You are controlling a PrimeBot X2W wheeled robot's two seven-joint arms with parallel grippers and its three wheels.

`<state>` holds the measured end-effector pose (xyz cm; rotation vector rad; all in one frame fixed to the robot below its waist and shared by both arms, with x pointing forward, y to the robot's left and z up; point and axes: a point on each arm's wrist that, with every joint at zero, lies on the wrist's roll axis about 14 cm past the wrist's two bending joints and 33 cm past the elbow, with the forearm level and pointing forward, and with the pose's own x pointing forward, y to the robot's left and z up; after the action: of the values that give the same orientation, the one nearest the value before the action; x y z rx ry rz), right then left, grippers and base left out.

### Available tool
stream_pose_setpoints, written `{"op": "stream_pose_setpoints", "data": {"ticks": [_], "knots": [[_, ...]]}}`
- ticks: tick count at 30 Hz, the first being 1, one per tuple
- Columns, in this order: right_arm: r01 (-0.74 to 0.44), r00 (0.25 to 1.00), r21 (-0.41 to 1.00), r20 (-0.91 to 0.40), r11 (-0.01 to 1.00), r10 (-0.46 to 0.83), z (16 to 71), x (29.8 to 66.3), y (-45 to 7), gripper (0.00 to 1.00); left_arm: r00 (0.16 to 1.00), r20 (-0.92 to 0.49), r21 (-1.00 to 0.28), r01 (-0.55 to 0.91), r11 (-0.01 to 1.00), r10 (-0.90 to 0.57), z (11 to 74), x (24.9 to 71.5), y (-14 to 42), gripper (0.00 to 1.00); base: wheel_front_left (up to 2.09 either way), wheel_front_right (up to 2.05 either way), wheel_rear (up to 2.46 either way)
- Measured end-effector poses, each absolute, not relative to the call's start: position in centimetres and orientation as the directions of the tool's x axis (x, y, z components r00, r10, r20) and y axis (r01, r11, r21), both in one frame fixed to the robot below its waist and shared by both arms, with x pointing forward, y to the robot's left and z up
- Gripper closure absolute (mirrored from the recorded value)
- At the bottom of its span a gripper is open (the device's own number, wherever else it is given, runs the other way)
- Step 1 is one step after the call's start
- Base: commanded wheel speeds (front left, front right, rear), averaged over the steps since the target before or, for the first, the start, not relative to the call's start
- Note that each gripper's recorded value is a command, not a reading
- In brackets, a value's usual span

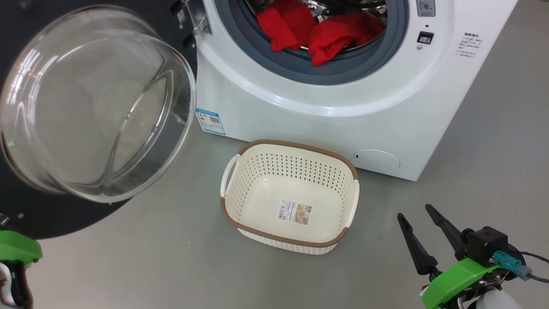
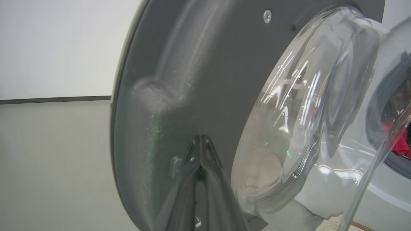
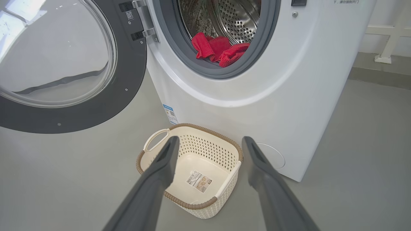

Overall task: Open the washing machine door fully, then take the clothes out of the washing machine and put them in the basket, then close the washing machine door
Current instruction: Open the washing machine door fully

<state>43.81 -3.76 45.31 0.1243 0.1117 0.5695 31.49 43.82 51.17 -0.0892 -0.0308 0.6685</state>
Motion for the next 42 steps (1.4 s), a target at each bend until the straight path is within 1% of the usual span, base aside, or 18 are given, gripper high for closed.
{"op": "stream_pose_setpoints", "data": {"ticks": [7, 9, 13, 14, 15, 17, 18, 23, 29, 38, 42], "knots": [[-0.534, 0.837, 0.139, -0.057, 0.834, 0.545, 46.0, 43.7, -3.6, 0.0, 0.789, 0.02, -0.123, -0.607, 0.785, 0.614, 51.7, 31.3, 43.4, 1.0, 0.0, 0.0, 0.0], [-0.535, 0.836, 0.138, -0.05, 0.833, 0.546, 46.3, 43.6, -3.5, 0.0, 0.79, 0.029, -0.133, -0.605, 0.785, 0.613, 51.8, 31.0, 43.1, 0.93, 0.0, 0.0, 0.0], [-0.537, 0.836, 0.134, -0.046, 0.833, 0.547, 46.6, 43.2, -3.5, 0.0, 0.793, 0.024, -0.15, -0.599, 0.786, 0.609, 51.1, 30.1, 42.0, 0.66, 0.0, 0.0, 0.0], [-0.539, 0.836, 0.13, -0.037, 0.832, 0.547, 47.0, 43.1, -3.4, 0.0, 0.796, 0.022, -0.156, -0.595, 0.788, 0.605, 50.8, 29.6, 41.5, 0.53, 0.0, 0.0, 0.0], [-0.539, 0.836, 0.128, -0.033, 0.832, 0.547, 47.2, 43.1, -3.4, 0.0, 0.8, 0.023, -0.16, -0.59, 0.792, 0.6, 50.7, 29.5, 41.2, 0.43, 0.0, 0.0, 0.0], [-0.539, 0.837, 0.124, -0.028, 0.833, 0.546, 47.5, 43.0, -3.5, 0.0, 0.806, 0.022, -0.164, -0.581, 0.797, 0.592, 50.4, 29.1, 40.6, 0.19, 0.0, 0.0, 0.0], [-0.539, 0.838, 0.123, -0.025, 0.833, 0.545, 47.6, 42.9, -3.5, 0.0, 0.81, 0.023, -0.168, -0.575, 0.801, 0.586, 50.4, 29.1, 40.3, 0.0, 0.0, 0.0, 0.0], [-0.525, 0.847, 0.121, -0.026, 0.843, 0.531, 47.7, 42.5, -4.3, 0.0, 0.846, 0.01, -0.203, -0.521, 0.829, 0.533, 49.4, 29.2, 37.8, 0.0, 0.0, 0.0, 0.0], [-0.492, 0.867, 0.119, -0.026, 0.863, 0.498, 47.8, 42.2, -5.7, 0.0, 0.893, 0.0, -0.196, -0.442, 0.875, 0.45, 48.6, 29.6, 34.6, 0.0, 0.0, 0.0, 0.0], [-0.402, 0.914, 0.12, -0.016, 0.908, 0.406, 48.1, 41.9, -9.3, 0.0, 0.968, 0.046, -0.221, -0.231, 0.948, 0.246, 49.7, 33.1, 28.0, 0.0, 0.0, 0.0, 0.0], [-0.355, 0.933, 0.12, -0.019, 0.927, 0.36, 48.0, 41.6, -11.2, 0.0, 0.986, 0.033, -0.225, -0.154, 0.962, 0.165, 49.2, 34.1, 25.4, 0.0, 0.0, 0.0, 0.0]]}}
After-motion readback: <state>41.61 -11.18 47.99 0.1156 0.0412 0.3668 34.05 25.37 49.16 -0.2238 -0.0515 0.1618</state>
